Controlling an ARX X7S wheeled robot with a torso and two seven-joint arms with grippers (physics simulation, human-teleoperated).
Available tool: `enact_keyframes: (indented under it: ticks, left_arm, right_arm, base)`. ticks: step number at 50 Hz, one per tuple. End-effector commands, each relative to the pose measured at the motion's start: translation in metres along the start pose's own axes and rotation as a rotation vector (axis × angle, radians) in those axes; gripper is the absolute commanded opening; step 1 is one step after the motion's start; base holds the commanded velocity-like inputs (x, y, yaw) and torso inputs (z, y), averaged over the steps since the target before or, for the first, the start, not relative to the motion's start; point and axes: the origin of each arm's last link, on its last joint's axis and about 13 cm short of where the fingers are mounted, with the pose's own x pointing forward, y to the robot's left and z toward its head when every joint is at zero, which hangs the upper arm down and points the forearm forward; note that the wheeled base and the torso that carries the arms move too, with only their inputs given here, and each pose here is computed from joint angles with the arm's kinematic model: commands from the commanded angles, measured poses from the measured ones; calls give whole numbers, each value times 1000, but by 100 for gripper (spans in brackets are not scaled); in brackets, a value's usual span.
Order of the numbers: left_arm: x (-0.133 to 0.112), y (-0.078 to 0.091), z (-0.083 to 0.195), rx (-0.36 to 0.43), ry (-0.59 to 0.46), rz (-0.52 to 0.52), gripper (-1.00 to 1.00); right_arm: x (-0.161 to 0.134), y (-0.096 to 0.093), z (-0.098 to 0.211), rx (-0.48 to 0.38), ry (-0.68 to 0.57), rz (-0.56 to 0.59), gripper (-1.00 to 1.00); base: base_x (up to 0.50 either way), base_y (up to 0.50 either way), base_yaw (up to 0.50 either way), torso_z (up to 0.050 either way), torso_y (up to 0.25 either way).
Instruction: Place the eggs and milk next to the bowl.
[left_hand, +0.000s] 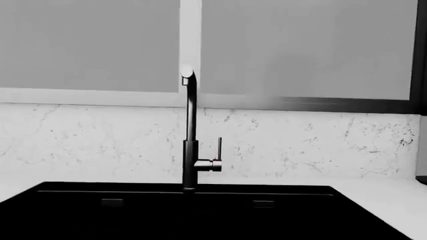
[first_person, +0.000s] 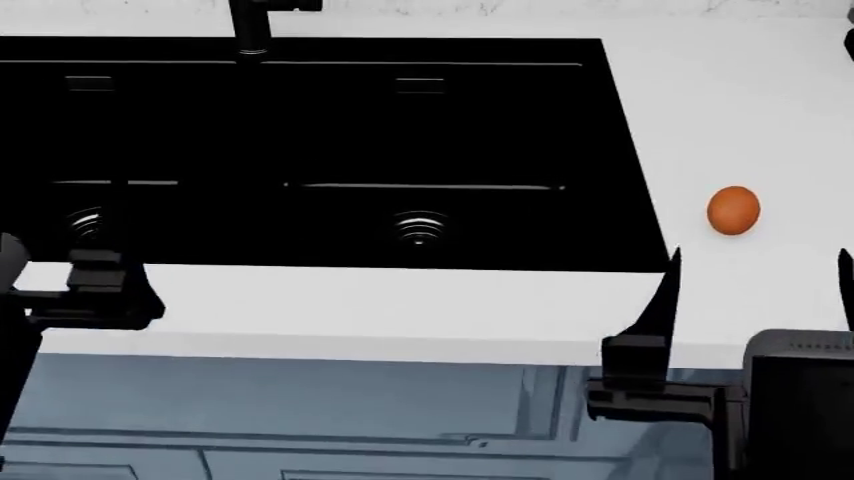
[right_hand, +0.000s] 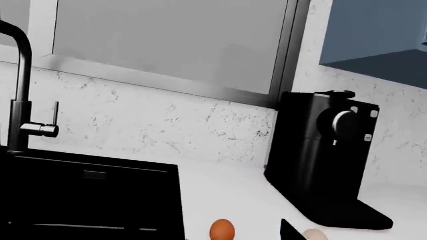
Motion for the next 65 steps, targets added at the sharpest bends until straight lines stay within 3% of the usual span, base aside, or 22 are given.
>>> enact_keyframes:
  ticks: [1,54,65]
  left_arm:
    - [12,5,21,2,-26,-1,100]
    - [4,-4,6,13,6,-43,100]
    - [3,-4,4,14,10,-49,100]
  right_arm:
    - [5,-13,22,-41,-13,-26,100]
    - [7,1,7,-44,43,103,100]
    - [8,5,9,-36,33,149,100]
  base:
    - [0,0,0,0,0]
    - [0,-493,0,0,0]
    - [0,-37,0,0,0]
